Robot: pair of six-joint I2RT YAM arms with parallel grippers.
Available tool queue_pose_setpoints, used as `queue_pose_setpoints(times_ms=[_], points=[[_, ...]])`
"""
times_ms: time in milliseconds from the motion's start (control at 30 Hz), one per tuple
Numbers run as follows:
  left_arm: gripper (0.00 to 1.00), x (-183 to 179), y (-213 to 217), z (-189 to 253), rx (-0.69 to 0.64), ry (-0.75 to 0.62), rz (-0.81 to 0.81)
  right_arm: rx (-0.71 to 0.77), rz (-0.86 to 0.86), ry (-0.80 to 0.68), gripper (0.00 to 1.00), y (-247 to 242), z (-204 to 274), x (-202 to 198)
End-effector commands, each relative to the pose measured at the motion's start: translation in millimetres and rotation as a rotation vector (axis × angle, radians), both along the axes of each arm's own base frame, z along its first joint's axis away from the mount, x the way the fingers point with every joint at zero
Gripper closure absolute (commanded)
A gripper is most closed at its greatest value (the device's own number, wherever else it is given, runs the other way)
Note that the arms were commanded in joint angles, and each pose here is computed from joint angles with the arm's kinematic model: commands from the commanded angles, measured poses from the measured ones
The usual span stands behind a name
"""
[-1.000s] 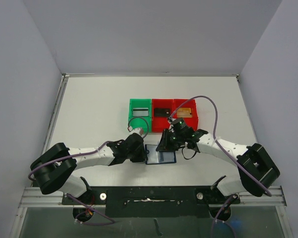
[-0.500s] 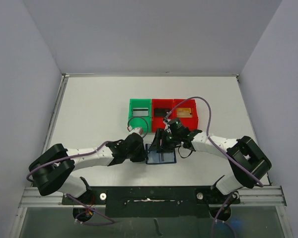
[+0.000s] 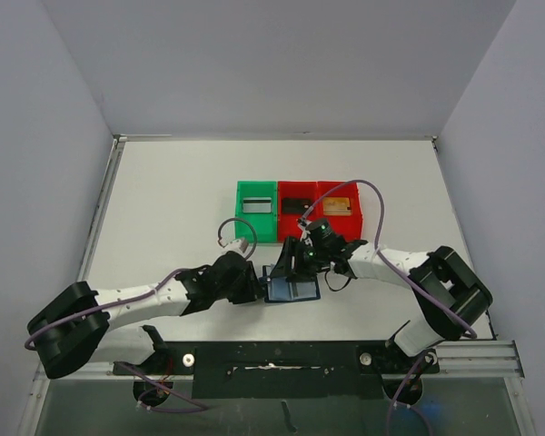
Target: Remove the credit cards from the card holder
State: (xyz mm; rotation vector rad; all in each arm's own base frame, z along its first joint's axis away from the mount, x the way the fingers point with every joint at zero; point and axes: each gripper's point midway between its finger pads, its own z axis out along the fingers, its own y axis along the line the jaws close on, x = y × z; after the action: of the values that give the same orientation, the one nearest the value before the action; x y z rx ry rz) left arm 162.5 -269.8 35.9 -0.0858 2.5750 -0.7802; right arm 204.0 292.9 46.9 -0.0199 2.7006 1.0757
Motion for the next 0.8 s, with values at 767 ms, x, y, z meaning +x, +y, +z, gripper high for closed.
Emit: queue_pose_setpoints(times_ms=[767], points=[[0.39,20.3,-42.4,46.5,-0.197,-0.102,-0.020,-0.080,-0.253,-0.162,0.48,-66.2,35.8,24.6]])
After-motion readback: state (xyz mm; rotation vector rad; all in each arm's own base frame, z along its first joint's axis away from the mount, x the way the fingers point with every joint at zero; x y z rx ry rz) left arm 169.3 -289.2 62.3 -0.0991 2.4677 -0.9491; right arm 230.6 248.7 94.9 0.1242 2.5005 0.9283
